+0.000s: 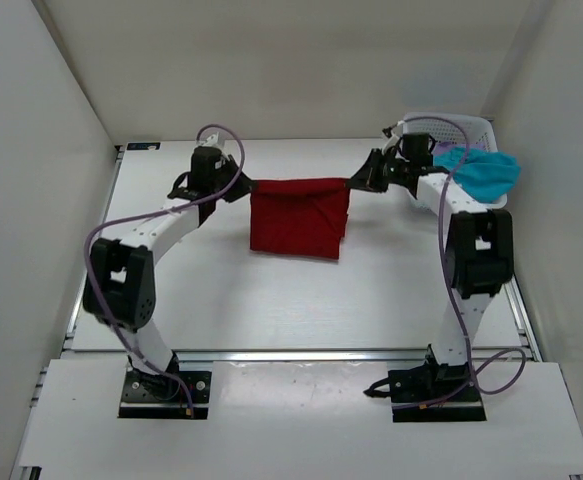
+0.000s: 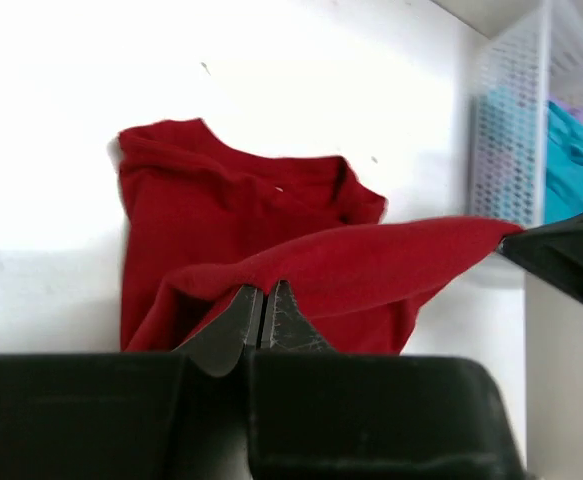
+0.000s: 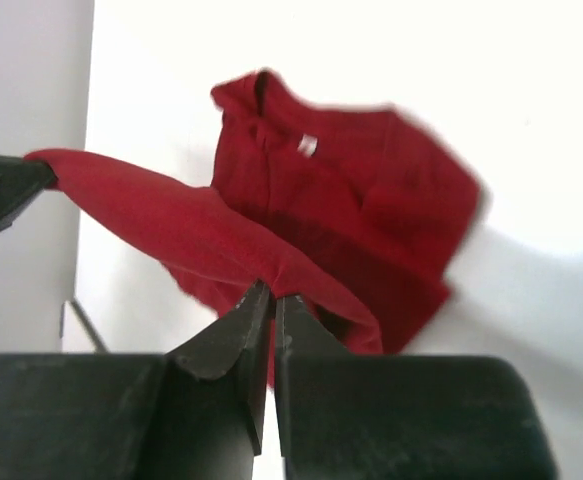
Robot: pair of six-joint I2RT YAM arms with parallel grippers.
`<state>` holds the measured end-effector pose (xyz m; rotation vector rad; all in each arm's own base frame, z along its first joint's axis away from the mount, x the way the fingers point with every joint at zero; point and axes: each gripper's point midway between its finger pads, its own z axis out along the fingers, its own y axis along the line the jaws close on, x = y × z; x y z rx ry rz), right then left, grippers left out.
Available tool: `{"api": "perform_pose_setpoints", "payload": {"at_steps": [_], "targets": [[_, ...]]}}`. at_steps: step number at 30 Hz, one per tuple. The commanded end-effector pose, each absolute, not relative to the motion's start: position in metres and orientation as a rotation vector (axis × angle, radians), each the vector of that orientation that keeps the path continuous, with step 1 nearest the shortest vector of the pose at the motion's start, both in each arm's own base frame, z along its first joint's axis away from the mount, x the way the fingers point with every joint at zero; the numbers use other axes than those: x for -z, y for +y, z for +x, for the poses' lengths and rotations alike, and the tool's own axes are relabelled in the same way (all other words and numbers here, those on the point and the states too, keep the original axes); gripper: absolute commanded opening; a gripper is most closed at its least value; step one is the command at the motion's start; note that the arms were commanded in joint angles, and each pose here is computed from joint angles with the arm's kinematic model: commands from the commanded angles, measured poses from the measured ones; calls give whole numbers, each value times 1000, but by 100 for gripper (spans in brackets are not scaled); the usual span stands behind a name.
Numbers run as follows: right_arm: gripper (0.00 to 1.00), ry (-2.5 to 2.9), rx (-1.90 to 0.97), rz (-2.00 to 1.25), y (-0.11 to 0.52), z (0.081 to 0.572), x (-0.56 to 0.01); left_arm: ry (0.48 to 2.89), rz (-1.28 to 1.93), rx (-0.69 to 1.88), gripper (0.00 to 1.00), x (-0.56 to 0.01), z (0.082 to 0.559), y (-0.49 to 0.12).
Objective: Fold and stack the t-shirts
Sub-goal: Fold the long partially folded tshirt into a neat square
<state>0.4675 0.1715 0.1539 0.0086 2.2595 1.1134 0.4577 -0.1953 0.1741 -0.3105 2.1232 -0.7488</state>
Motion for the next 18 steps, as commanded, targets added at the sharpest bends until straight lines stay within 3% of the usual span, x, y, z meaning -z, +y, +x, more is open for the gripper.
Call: {"api": "perform_pose_setpoints", "payload": {"at_steps": [1, 5, 8, 9, 10, 11, 13, 18], "targets": [[0, 2286, -1055, -9, 173, 498, -142, 2116, -340, 669, 0, -162, 491, -184], [0, 2283, -991, 1, 173, 526, -138, 2160, -358, 638, 4, -137, 511, -182], [5, 2291, -967, 17, 176, 541, -138, 2138, -407, 660, 26, -132, 522, -177], [13, 2288, -957, 12, 178, 545, -141, 2115, -413, 681, 47, -136, 524, -173], [31, 2280, -947, 18, 179, 549, -145, 2082, -415, 696, 58, -143, 526, -169], [39, 2274, -944, 11, 179, 550, -150, 2060, -422, 694, 68, -151, 527, -163], [54, 2246, -922, 2, 182, 550, -166, 2044, -449, 666, 75, -155, 525, -146], [63, 2178, -838, -52, 185, 525, -206, 2093, -438, 744, 89, -128, 494, -133]]}}
